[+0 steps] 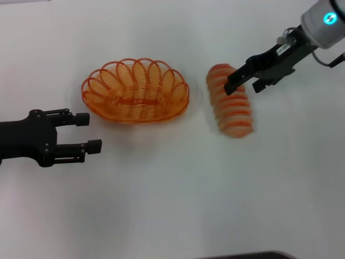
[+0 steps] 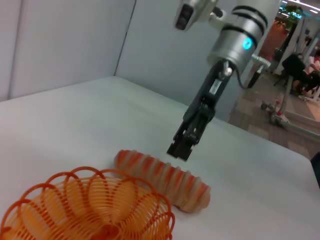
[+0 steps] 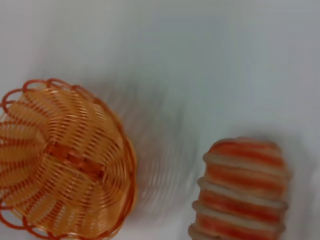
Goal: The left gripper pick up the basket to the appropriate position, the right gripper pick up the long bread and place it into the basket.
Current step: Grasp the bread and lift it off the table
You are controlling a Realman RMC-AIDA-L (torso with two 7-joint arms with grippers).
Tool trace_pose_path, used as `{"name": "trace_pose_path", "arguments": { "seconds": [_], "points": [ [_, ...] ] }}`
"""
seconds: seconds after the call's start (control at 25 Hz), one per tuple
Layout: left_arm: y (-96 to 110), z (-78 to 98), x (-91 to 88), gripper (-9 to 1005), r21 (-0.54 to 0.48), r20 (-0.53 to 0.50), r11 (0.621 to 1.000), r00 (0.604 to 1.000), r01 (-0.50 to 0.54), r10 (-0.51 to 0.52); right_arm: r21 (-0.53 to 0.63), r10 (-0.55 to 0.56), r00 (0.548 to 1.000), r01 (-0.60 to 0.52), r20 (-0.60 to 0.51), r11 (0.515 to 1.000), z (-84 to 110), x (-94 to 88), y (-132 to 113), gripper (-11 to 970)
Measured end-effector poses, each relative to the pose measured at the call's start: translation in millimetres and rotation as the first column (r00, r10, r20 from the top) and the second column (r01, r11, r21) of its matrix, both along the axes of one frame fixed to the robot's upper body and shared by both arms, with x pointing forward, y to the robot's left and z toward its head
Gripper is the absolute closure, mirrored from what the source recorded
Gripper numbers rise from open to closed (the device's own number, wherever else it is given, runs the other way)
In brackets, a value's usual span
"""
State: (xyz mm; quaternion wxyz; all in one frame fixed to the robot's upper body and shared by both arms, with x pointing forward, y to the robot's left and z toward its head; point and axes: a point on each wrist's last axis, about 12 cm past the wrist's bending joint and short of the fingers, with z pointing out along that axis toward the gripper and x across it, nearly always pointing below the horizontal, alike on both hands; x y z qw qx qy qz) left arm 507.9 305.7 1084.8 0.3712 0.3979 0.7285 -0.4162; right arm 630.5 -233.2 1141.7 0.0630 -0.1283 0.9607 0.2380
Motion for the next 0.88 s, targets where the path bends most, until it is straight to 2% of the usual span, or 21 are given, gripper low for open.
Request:
{"name": "trace_pose_path", "arguments": {
  "seconds": [0.44,0.88],
  "points": [
    [-5.7,-1.0,-1.6,236,-0.019,-0.010,1.000,1.000,0.023,-0.023,-0.066,0.026,0.999,-0.025,0.023,0.998,-13.6,5.7,22.1,202],
    [-8.9,-2.8,-1.8,241,-0.028,-0.009,0.999,1.000,0.030,-0.030,-0.104,0.042,0.998,-0.037,0.045,0.994,-16.0,8.3,27.5,212]
  ]
}}
